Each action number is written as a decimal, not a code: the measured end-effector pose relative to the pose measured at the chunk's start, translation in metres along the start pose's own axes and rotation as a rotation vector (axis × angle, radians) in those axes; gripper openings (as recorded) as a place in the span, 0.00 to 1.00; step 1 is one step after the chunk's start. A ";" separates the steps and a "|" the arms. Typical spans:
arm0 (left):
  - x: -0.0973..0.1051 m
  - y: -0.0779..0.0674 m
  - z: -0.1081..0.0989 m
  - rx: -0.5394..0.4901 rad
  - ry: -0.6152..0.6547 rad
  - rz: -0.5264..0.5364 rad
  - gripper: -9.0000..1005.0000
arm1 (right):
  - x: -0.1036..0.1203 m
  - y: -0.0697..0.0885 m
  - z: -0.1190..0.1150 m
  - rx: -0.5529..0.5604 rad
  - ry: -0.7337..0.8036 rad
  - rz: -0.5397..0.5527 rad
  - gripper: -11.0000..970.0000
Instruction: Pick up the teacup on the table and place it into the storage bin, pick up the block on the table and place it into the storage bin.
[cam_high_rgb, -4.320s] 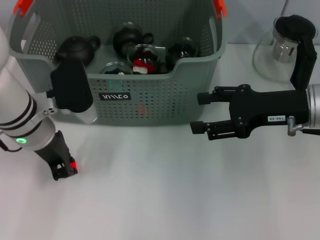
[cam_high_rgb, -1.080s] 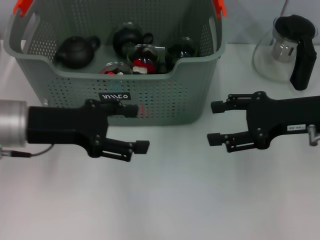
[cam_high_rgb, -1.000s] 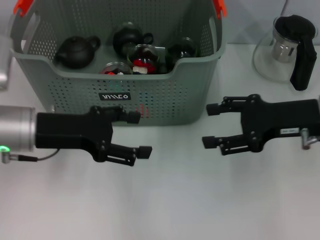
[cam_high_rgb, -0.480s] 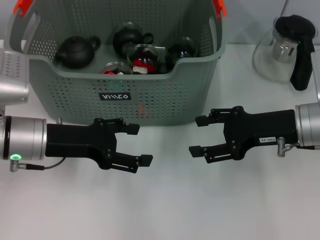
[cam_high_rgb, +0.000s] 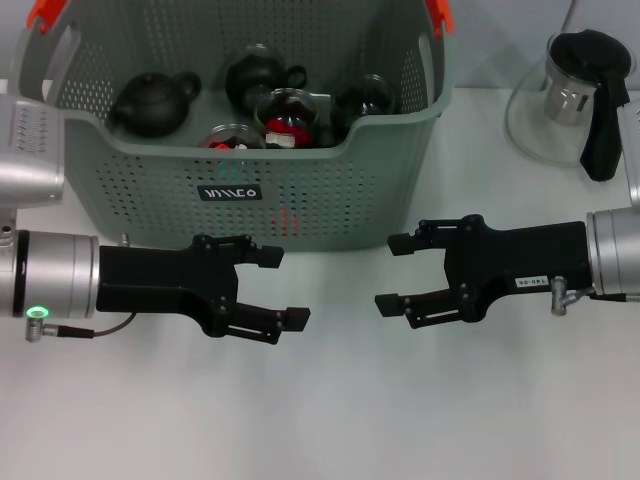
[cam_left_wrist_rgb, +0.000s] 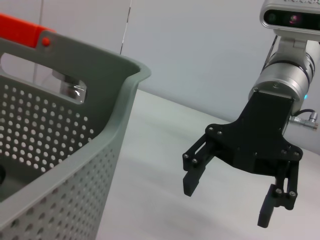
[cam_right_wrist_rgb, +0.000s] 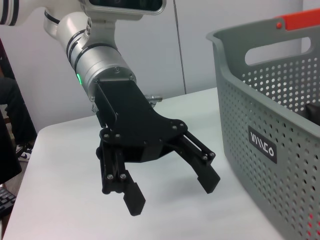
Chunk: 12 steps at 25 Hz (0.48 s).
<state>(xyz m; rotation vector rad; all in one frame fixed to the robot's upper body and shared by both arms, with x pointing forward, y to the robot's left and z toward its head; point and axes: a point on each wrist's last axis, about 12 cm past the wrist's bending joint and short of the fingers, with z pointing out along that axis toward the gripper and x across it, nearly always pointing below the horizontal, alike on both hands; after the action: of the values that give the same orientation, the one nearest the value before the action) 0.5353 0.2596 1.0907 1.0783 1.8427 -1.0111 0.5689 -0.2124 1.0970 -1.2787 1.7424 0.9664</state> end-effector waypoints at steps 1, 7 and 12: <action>0.000 0.000 0.000 -0.002 0.000 0.001 0.95 | 0.000 0.000 0.000 0.000 0.000 0.001 0.88; 0.001 0.000 0.001 -0.006 0.000 0.001 0.95 | 0.004 0.001 0.002 0.002 0.001 0.012 0.88; 0.003 0.000 0.002 -0.007 0.000 -0.006 0.95 | 0.006 0.001 0.004 0.002 0.008 0.021 0.88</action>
<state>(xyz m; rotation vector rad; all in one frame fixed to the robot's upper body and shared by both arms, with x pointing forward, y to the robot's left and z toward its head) 0.5350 0.2585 1.0871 1.0688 1.8490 -1.0077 0.5671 -0.2107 1.0897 -1.2669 1.7657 0.9722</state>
